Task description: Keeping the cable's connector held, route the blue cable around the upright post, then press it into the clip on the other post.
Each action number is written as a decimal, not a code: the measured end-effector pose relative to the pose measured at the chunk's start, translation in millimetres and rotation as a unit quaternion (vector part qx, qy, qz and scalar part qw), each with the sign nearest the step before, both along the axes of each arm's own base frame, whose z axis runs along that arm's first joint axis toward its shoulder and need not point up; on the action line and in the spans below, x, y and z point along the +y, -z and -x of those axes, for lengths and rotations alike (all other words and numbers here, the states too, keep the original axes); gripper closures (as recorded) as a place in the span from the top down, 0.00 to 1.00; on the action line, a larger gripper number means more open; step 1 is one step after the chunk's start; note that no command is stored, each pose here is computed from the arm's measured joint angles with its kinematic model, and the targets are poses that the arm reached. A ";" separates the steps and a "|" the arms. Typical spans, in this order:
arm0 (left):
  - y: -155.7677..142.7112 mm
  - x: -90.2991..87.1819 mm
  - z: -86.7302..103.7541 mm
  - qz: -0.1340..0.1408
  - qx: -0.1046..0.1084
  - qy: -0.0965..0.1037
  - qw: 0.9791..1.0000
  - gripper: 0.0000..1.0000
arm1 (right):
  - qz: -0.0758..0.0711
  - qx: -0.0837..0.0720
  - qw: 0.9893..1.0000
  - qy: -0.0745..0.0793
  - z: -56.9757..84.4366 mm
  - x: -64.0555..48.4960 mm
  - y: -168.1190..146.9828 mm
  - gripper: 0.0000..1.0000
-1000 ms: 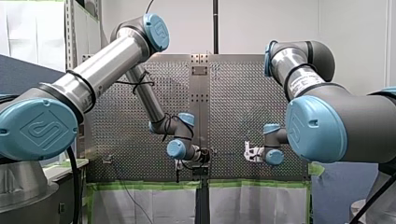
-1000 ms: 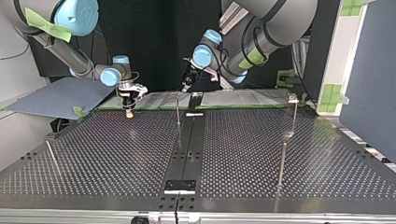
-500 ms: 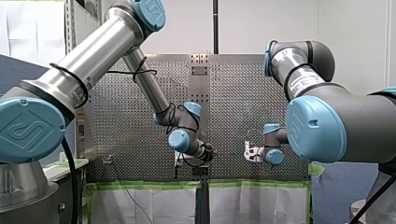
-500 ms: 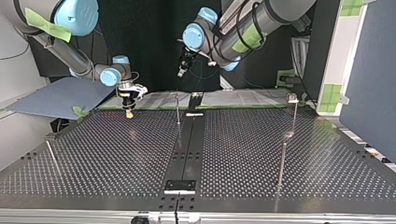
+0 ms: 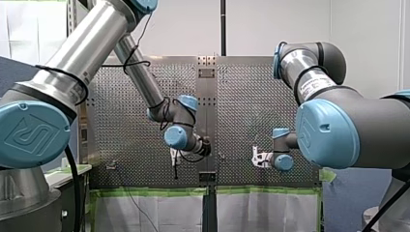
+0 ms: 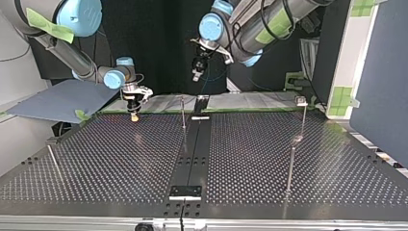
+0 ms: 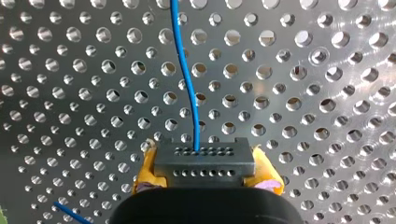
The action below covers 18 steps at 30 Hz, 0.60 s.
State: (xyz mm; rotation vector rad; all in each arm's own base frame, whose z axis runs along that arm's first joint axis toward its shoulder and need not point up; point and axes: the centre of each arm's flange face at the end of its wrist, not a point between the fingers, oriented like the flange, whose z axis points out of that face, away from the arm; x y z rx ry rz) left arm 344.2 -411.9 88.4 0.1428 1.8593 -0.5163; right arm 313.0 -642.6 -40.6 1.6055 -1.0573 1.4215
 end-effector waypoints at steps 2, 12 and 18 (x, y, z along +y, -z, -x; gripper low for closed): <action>-5.7 4.5 2.0 0.009 -0.007 -0.004 1.000 1.00 | 0.000 0.000 1.000 0.000 -0.2 0.0 -0.3 0.00; -27.4 27.3 28.2 0.017 -0.017 -0.009 1.000 1.00 | 0.002 0.001 1.000 -0.001 -0.5 -0.3 -1.2 0.00; -37.4 42.0 47.0 0.015 -0.018 -0.010 1.000 1.00 | 0.002 0.001 1.000 -0.003 -1.5 -0.1 -2.5 0.00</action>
